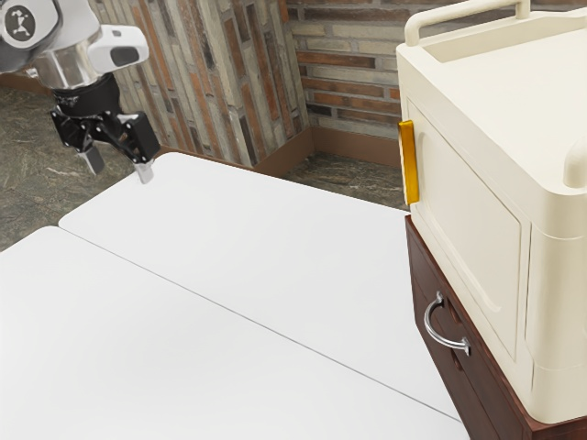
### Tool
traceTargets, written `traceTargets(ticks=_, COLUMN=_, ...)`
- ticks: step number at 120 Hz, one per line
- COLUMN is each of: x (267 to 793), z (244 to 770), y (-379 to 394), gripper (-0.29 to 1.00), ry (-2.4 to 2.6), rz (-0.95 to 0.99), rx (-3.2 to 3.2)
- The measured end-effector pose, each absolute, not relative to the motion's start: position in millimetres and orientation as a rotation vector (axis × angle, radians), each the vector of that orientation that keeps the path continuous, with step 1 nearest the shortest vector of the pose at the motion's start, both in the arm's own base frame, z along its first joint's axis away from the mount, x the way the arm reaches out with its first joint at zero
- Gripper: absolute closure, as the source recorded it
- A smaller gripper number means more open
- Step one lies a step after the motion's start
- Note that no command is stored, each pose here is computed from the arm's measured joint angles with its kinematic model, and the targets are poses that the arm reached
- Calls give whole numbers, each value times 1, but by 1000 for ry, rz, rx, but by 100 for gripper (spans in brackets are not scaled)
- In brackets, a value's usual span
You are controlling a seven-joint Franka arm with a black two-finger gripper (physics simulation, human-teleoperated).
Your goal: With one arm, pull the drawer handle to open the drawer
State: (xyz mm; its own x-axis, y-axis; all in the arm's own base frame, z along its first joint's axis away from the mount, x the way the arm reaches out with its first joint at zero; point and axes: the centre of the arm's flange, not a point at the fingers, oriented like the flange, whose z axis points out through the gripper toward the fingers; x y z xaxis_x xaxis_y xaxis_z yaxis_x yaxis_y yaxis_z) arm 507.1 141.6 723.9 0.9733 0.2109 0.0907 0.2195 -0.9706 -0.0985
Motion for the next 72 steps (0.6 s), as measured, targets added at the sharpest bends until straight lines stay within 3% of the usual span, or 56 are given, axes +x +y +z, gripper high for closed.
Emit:
traceTargets(ticks=22, x=517, z=730, y=99, gripper=2, ry=-197, rz=-163, rx=-3029)
traceTargets(ticks=40, x=488, z=831, y=64, gripper=2, ry=-156, rz=-459, rx=-3034)
traceTargets(ticks=72, x=532, z=796, y=12, gripper=2, ry=-461, rz=-375, rx=-3145)
